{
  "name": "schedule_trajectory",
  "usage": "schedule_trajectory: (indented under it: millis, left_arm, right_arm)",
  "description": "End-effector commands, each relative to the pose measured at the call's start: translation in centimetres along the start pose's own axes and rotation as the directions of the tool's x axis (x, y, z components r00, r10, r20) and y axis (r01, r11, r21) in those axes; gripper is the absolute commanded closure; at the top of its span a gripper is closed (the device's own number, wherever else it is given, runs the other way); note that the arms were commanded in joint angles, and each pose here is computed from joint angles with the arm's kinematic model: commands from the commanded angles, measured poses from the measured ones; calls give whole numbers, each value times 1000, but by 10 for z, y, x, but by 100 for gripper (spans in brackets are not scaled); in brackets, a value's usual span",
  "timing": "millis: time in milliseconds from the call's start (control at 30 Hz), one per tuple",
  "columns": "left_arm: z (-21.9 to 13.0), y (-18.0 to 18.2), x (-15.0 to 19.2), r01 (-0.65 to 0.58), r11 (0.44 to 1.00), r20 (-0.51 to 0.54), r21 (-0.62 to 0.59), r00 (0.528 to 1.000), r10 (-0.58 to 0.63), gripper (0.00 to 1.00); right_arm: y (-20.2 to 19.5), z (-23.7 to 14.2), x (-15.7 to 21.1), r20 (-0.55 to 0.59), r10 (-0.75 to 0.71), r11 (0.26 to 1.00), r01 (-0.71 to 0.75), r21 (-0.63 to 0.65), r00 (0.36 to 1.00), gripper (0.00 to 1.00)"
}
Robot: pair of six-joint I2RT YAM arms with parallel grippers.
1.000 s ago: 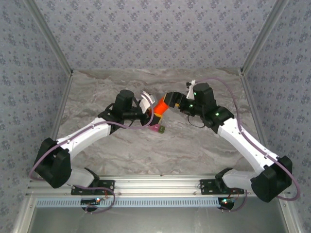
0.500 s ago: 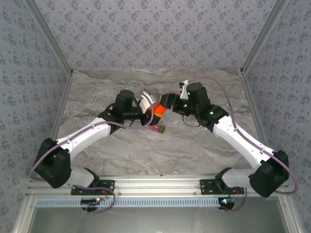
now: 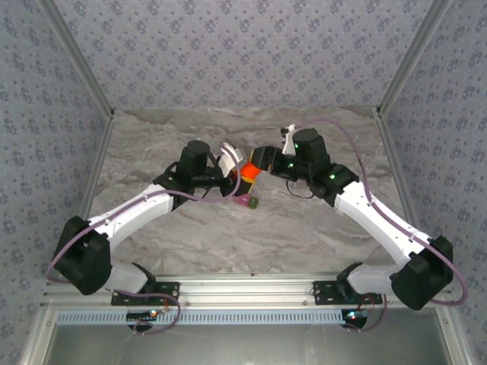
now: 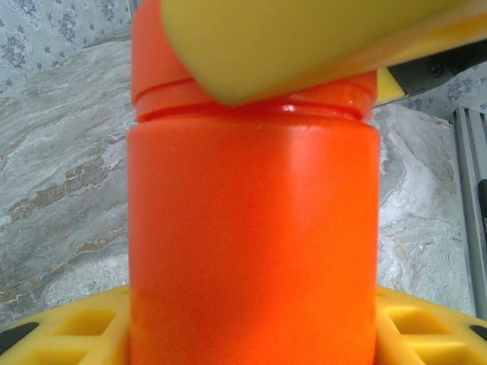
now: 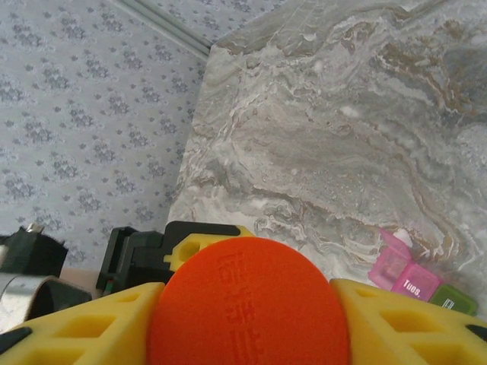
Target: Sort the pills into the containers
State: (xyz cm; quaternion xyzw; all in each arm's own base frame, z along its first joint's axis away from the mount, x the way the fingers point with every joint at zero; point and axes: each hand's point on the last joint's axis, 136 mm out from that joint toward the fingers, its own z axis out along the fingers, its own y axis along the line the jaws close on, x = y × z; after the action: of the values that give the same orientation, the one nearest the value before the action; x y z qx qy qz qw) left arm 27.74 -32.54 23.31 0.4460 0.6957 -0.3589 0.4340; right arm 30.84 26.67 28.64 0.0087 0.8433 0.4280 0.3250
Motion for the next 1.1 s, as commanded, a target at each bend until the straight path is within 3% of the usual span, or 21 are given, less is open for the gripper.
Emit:
schedule_trajectory:
  millis: [0, 100, 233, 333, 433, 667, 767, 900, 967, 1067]
  left_arm:
    - [-11, -8, -32, -73, 997, 89, 17, 994, 71, 100]
    - [-11, -8, -32, -72, 997, 90, 17, 993, 71, 100]
    - [-12, -9, -34, -74, 997, 97, 18, 993, 72, 100]
    - [-15, -10, -37, -77, 997, 107, 15, 991, 75, 100]
    - [-17, -12, -39, -80, 997, 116, 12, 990, 78, 100]
    - [-21, -12, -40, -86, 996, 120, 1, 989, 85, 100]
    - [-21, -11, -38, -84, 996, 116, -5, 990, 84, 100]
    - [-20, -8, -38, -87, 996, 116, -17, 989, 88, 100]
    - [-19, -7, -37, -87, 996, 115, -17, 989, 89, 100]
    - [-16, -6, -37, -83, 997, 112, -12, 990, 84, 100]
  right_arm:
    - [13, -13, -10, 32, -18, 999, 19, -30, 999, 48]
    - [14, -12, -9, 24, -32, 998, 33, -45, 999, 58]
    - [18, -5, -6, -23, -156, 980, 151, -126, 988, 60]
    - [25, -5, 6, -24, -394, 885, 372, -279, 919, 55]
    - [12, -6, 10, -13, -489, 825, 458, -332, 872, 47]
    - [24, -18, -4, 19, -372, 853, 350, -387, 928, 14]
    - [30, -35, -18, 70, -255, 905, 263, -335, 964, 12]
    - [2, -49, -34, 142, 9, 991, 10, -135, 990, 13]
    - [-9, -53, -34, 161, 91, 994, -80, -72, 983, 14]
    - [-5, -55, -36, 181, 134, 989, -120, -85, 974, 14]
